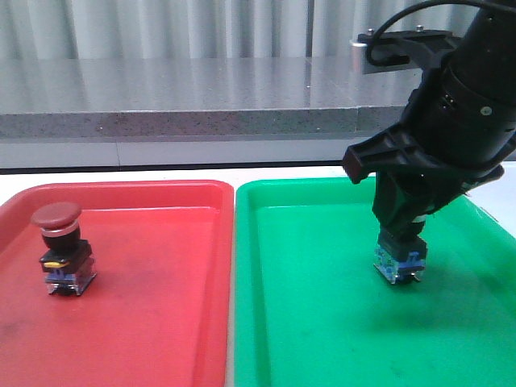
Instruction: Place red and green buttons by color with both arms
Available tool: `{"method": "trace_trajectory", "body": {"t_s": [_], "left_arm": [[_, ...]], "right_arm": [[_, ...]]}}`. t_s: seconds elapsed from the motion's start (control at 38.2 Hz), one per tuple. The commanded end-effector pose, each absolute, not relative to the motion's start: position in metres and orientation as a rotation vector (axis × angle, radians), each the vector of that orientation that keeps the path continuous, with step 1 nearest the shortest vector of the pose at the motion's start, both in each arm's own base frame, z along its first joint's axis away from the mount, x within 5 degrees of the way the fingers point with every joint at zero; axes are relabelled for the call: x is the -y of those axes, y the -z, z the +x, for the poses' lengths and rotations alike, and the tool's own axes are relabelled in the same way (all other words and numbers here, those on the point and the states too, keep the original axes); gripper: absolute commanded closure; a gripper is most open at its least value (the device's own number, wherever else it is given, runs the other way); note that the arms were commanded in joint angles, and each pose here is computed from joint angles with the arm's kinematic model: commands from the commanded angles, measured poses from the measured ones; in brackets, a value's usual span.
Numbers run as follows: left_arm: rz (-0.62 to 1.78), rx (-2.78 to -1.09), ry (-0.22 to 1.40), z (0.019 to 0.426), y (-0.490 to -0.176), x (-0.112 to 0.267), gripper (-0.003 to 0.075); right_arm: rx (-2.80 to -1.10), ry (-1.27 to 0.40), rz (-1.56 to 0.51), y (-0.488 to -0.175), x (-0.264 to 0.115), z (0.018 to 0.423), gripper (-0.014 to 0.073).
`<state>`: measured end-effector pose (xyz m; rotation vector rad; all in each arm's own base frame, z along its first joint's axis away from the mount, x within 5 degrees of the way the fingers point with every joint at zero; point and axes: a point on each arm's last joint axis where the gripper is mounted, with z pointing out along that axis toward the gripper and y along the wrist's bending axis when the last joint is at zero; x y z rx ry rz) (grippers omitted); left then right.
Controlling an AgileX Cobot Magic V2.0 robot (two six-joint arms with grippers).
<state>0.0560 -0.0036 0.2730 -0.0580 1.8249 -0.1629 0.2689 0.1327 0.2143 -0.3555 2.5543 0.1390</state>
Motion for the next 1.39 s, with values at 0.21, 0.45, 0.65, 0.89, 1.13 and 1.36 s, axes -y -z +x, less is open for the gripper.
{"method": "trace_trajectory", "body": {"t_s": [0.21, 0.45, 0.65, 0.89, 1.13, 1.36], "left_arm": [[-0.063, -1.727, 0.189, 0.057, -0.288, 0.004, 0.074], [-0.063, -1.727, 0.189, 0.057, -0.288, 0.004, 0.074], [-0.063, -1.727, 0.189, 0.057, -0.288, 0.004, 0.074], [-0.063, -1.727, 0.189, 0.057, -0.288, 0.004, 0.074], [-0.063, -1.727, 0.189, 0.057, -0.288, 0.004, 0.074], [-0.063, -1.727, 0.189, 0.057, -0.288, 0.004, 0.074]], "right_arm": [[-2.496, -0.143, -0.371, -0.231, -0.133, 0.27, 0.02], [-2.459, -0.176, -0.339, -0.248, -0.132, 0.267, 0.0094], [-2.38, -0.177, -0.297, -0.309, -0.125, 0.26, 0.0101], [-2.188, -0.13, -0.296, -0.372, -0.107, 0.241, 0.0364], [-2.07, -0.145, -0.237, -0.385, -0.087, 0.212, 0.071], [-1.974, -0.006, -0.041, -0.375, -0.034, 0.166, 0.0716]]}}
